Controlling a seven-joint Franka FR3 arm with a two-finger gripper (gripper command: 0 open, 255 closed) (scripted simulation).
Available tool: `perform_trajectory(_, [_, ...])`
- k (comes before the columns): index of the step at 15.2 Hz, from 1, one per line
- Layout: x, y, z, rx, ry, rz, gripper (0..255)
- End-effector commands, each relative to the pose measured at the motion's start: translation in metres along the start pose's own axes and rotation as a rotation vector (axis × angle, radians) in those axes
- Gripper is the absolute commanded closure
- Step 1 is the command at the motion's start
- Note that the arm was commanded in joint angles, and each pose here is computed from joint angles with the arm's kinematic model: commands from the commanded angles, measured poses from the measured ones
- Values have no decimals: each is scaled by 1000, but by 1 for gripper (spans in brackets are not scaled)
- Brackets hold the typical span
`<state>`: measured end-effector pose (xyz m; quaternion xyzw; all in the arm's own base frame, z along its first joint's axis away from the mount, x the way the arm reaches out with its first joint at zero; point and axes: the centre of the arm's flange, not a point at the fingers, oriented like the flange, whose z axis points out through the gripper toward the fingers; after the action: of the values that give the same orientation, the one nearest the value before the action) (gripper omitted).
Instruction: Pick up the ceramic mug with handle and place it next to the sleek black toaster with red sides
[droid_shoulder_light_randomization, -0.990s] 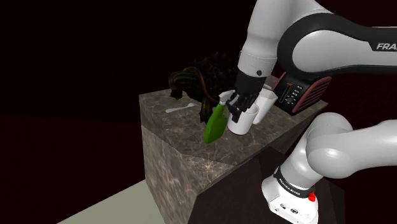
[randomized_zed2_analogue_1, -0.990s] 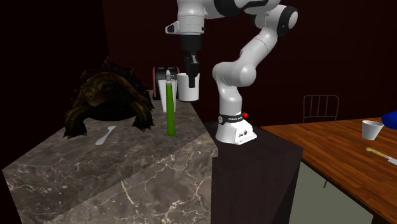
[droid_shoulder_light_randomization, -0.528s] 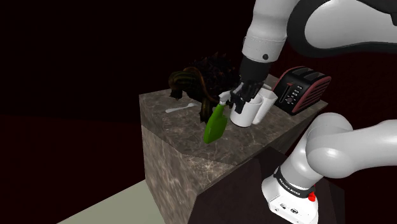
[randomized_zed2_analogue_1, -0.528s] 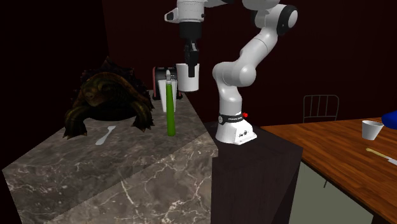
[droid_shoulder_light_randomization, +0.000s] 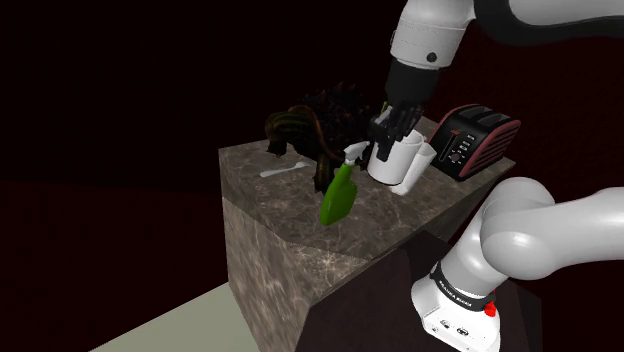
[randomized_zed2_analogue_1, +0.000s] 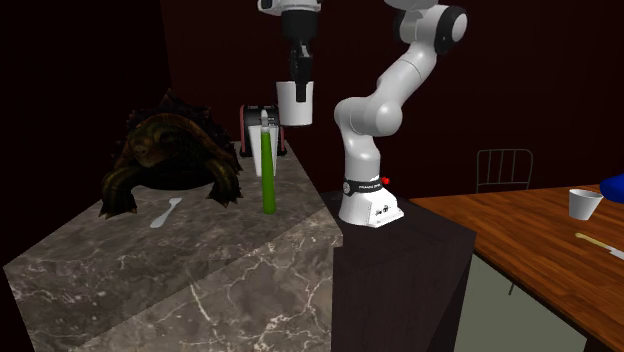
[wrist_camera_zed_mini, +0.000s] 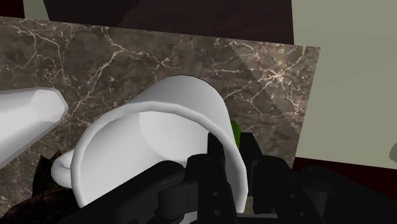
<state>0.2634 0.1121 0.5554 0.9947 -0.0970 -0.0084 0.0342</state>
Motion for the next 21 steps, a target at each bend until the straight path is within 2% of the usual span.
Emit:
perform_trajectory(1, [0, 0, -10, 0, 0, 0, 255])
perform_trajectory(16, [0, 5, -88, 0, 0, 0, 255])
perform_trajectory(21, [23, 67, -84, 0, 0, 0, 255])
